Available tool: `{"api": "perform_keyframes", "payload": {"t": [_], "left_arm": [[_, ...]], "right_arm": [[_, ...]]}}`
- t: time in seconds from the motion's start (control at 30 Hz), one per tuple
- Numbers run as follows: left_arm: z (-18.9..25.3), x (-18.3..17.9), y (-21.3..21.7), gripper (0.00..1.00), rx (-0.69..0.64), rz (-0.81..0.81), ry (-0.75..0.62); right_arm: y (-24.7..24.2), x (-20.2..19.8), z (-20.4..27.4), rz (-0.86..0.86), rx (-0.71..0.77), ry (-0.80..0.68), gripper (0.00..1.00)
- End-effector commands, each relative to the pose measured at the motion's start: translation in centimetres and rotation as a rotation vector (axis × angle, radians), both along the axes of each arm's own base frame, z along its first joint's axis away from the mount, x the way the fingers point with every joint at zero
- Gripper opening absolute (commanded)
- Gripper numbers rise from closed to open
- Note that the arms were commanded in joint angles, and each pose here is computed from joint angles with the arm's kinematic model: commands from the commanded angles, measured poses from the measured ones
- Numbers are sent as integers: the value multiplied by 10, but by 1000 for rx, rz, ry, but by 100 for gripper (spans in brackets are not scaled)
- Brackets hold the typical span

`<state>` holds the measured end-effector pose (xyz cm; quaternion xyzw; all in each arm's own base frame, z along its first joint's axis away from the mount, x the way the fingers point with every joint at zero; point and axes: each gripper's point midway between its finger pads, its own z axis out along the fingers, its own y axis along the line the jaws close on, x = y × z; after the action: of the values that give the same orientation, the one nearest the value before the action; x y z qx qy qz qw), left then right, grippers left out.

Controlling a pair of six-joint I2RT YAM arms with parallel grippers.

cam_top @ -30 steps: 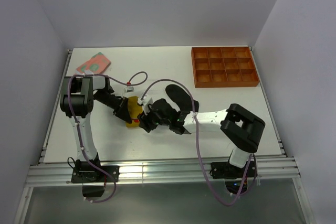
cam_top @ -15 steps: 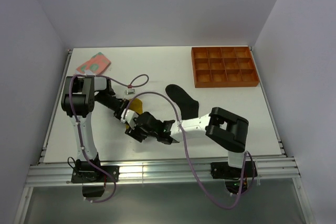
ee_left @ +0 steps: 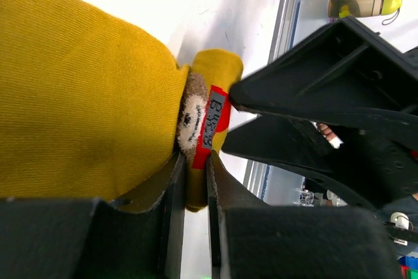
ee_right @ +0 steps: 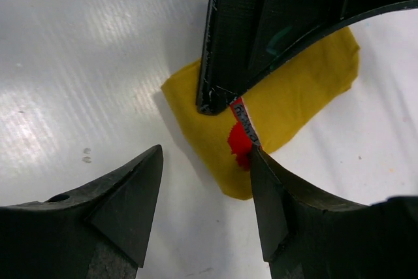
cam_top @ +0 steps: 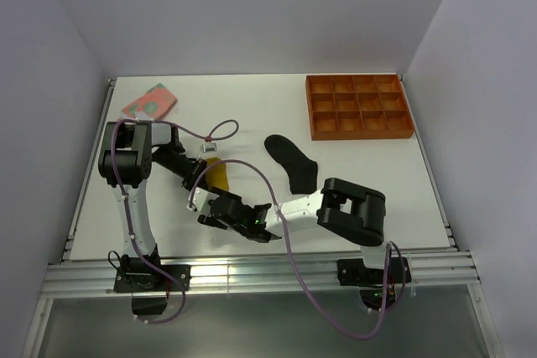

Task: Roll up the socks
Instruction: Roll the sock at the center of the board.

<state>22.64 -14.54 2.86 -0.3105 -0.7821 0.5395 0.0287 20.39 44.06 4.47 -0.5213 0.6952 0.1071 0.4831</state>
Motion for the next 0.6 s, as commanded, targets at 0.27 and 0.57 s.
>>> {"api": "perform_keyframes", "payload": {"t": [0.27, 0.57], "left_arm": [[0, -9, 1, 0, 11, -31, 37], [0, -10, 0, 0, 16, -43, 38]], "right_arm": [[-10, 14, 0, -71, -47, -163, 63], [-5, 12, -11, -40, -66, -158, 57]]}}
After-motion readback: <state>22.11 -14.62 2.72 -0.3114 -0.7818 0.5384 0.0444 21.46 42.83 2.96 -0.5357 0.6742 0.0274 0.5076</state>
